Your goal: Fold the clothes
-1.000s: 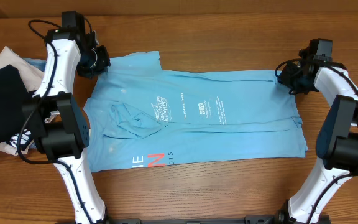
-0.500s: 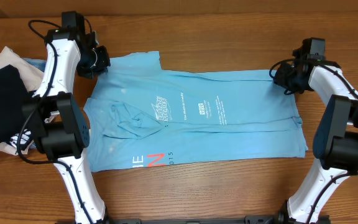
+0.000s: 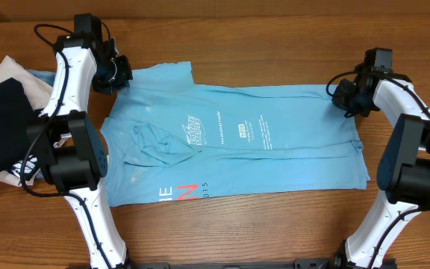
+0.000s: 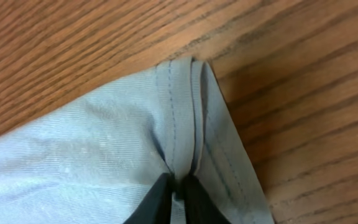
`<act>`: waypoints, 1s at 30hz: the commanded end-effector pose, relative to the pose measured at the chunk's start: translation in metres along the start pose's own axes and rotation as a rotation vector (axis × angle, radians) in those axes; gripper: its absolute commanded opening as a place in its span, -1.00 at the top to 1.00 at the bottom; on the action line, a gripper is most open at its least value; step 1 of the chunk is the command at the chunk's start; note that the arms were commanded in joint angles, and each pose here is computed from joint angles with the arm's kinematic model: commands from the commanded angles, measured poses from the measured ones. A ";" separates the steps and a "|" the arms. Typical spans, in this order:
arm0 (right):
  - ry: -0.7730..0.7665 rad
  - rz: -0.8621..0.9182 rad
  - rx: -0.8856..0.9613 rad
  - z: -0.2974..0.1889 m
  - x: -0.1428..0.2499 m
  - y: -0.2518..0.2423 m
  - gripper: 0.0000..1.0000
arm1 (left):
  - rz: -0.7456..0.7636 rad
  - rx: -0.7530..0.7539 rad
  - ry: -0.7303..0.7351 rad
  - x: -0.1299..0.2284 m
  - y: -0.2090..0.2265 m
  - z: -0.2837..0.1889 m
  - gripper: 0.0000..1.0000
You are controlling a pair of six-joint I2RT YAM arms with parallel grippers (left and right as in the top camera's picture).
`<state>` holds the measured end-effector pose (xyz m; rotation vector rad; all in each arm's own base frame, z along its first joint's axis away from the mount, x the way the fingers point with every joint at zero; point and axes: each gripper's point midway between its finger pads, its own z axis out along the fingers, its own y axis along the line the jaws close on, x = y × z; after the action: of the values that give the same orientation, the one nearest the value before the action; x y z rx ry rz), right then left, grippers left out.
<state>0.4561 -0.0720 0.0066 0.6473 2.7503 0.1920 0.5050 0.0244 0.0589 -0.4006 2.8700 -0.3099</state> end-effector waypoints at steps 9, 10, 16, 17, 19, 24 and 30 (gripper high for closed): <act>-0.043 -0.003 -0.006 -0.011 -0.014 0.003 0.92 | 0.021 0.002 -0.039 -0.007 -0.008 -0.017 0.88; -0.044 -0.003 -0.006 -0.011 -0.014 0.003 0.92 | 0.021 0.003 -0.040 -0.007 -0.008 -0.017 0.89; -0.044 -0.004 -0.005 -0.011 -0.014 0.003 0.79 | 0.021 0.002 -0.038 -0.007 -0.008 -0.017 0.88; -0.044 -0.004 -0.005 -0.011 -0.014 0.003 0.78 | 0.021 0.002 -0.038 -0.007 -0.008 -0.017 0.88; -0.044 -0.002 0.004 -0.011 -0.014 0.001 0.75 | 0.021 0.002 -0.039 -0.007 -0.008 -0.017 0.88; -0.029 0.009 -0.007 -0.012 -0.012 -0.002 0.74 | 0.021 0.002 -0.040 -0.007 -0.008 -0.017 0.88; -0.019 0.007 -0.034 -0.012 -0.010 0.002 0.74 | 0.021 -0.005 -0.041 -0.007 -0.007 -0.017 0.88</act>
<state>0.4518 -0.0740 0.0057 0.6649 2.7621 0.2122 0.5038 0.0243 0.0586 -0.4021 2.8748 -0.3096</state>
